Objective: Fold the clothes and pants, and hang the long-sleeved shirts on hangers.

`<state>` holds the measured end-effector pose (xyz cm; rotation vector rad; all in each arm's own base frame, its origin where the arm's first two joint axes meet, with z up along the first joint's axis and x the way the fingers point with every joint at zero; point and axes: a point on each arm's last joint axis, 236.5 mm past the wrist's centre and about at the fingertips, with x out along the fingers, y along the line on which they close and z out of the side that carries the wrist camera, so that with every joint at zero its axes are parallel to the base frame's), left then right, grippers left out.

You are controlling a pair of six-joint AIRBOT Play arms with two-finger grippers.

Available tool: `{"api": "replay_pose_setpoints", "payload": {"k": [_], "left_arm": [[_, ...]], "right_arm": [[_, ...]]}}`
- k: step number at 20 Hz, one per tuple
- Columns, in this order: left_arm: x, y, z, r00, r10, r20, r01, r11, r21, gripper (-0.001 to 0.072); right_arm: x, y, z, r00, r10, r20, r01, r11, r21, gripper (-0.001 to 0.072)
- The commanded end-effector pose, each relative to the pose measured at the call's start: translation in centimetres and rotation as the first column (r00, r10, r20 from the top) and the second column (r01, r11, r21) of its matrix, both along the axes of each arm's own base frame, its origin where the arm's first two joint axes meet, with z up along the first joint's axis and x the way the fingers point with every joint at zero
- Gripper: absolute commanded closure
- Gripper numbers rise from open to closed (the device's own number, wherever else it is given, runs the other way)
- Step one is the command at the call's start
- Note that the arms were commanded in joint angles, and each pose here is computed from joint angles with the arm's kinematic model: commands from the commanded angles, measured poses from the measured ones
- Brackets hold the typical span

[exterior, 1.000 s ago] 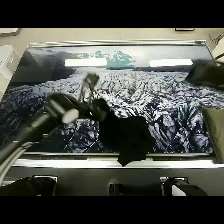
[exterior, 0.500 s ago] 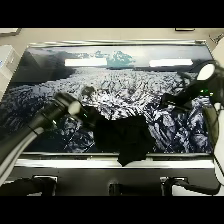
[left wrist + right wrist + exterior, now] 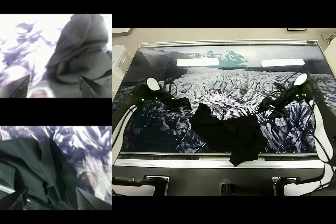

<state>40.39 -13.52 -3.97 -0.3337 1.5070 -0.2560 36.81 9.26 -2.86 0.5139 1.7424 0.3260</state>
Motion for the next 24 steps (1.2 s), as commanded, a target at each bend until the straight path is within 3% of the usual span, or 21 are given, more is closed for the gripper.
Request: {"api": "replay_pose_setpoints", "payload": {"k": [1, 7, 8, 9, 10, 11, 12, 13, 14, 15, 18, 21, 24], "left_arm": [[0.4, -3.5, -3.0, 0.998, 0.0, -0.066, -0.01, 0.989, -0.149, -0.001], [-1.3, -6.2, -5.3, 0.991, -0.07, -0.118, 0.053, 0.988, -0.144, -0.0006], [-1.5, -6.4, -5.3, 0.99, -0.076, -0.12, 0.059, 0.988, -0.143, 0.0033], [-1.5, -6.6, -5.4, 0.99, -0.081, -0.118, 0.064, 0.988, -0.142, 0.0142], [-1.5, -6.9, -5.5, 0.99, -0.084, -0.115, 0.068, 0.988, -0.141, 0.0189], [-1.7, -7.2, -5.7, 0.989, -0.092, -0.12, 0.074, 0.987, -0.14, 0.0189], [-1.9, -7.4, -5.9, 0.988, -0.094, -0.127, 0.076, 0.987, -0.139, 0.0224], [-2.0, -7.4, -6.0, 0.987, -0.095, -0.13, 0.077, 0.987, -0.139, 0.0395], [-2.0, -7.4, -6.0, 0.987, -0.097, -0.132, 0.079, 0.987, -0.139, 0.0603], [-2.0, -7.4, -6.0, 0.987, -0.096, -0.13, 0.077, 0.987, -0.14, 0.068], [0.1, -7.0, -2.9, 0.995, -0.094, -0.034, 0.088, 0.985, -0.149, 0.0682], [4.4, -5.8, 6.4, 0.972, -0.075, 0.221, 0.113, 0.98, -0.163, 0.0682], [6.4, -3.7, 19.8, 0.852, -0.017, 0.524, 0.119, 0.98, -0.162, 0.0682]], "right_arm": [[0.3, 1.8, -1.9, 1.0, 0.017, -0.017, -0.017, 1.0, 0.019, 0.0004], [-0.2, 4.1, -6.0, 0.996, 0.077, -0.055, -0.08, 0.995, -0.061, 0.0004], [-0.4, 4.5, -6.4, 0.994, 0.082, -0.066, -0.086, 0.994, -0.061, 0.0007], [-0.6, 4.8, -6.6, 0.993, 0.087, -0.074, -0.092, 0.994, -0.062, 0.001], [-0.7, 5.0, -6.8, 0.993, 0.091, -0.079, -0.096, 0.993, -0.064, 0.0016], [-0.8, 5.2, -6.8, 0.992, 0.094, -0.081, -0.099, 0.993, -0.065, 0.0057], [-0.9, 5.3, -6.7, 0.993, 0.084, -0.087, -0.089, 0.994, -0.063, 0.0173], [-0.9, 5.3, -6.7, 0.993, 0.07, -0.097, -0.077, 0.995, -0.069, 0.0328], [-1.1, 5.3, -6.6, 0.992, 0.069, -0.106, -0.077, 0.995, -0.07, 0.0549], [-1.4, 5.2, -6.5, 0.991, 0.067, -0.119, -0.076, 0.995, -0.071, 0.0671], [-0.3, 4.9, -4.2, 0.995, 0.093, -0.032, -0.094, 0.994, -0.062, 0.0674], [5.0, 3.3, 3.7, 0.963, 0.053, 0.263, -0.036, 0.997, -0.067, 0.0674], [9.3, 0.9, 18.9, 0.731, 0.023, 0.682, 0.037, 0.997, -0.073, 0.0674]]}}
